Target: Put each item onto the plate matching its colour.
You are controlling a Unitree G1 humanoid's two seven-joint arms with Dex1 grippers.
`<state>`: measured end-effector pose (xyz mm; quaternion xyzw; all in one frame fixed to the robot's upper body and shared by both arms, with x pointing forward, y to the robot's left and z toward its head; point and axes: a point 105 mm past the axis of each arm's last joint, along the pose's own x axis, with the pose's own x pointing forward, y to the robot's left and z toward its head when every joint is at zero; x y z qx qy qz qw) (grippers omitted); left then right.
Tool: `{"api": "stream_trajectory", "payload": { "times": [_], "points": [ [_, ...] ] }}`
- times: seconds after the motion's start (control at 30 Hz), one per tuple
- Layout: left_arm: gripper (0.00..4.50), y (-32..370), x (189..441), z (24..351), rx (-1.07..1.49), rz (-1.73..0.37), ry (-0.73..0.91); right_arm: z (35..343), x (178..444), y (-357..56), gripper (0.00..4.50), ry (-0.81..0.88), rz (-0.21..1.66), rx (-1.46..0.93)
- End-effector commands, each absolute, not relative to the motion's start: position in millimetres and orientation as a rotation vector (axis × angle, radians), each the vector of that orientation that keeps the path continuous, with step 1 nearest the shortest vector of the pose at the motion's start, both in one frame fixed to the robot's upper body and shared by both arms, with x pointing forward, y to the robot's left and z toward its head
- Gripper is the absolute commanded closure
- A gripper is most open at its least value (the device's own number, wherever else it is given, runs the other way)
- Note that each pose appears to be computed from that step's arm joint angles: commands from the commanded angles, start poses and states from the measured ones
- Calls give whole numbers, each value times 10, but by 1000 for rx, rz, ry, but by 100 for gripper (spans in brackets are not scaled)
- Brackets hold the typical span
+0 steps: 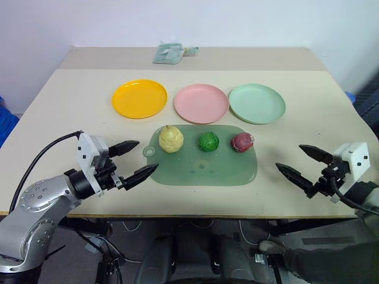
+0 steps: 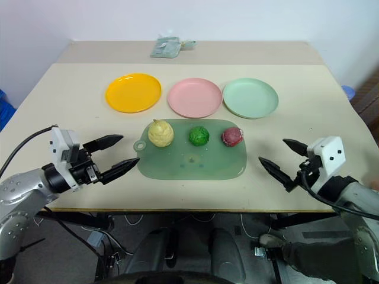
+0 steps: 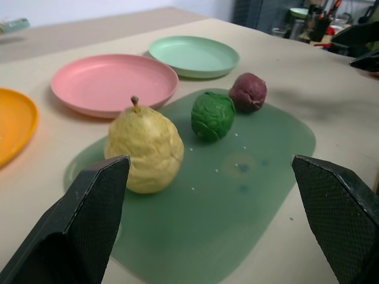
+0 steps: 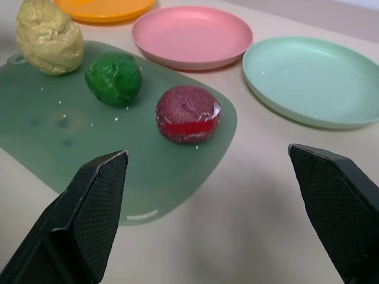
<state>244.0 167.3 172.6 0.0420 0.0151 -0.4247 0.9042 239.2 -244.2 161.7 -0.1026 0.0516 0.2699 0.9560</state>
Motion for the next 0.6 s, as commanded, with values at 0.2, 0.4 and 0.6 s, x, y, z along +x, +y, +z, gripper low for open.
{"api": "stream_trajectory", "payload": {
  "times": [0.2,0.4,0.6],
  "points": [
    [0,1701,2463,1786,89,-860,-7,1817,2381,-2334,8,35,590,-245],
    [0,1737,2599,1791,113,-756,-1,1853,2349,-2139,8,23,739,-227],
    [0,1654,2812,1887,-17,-738,29,1918,2319,-1870,8,-25,963,-217]
  ]
}}
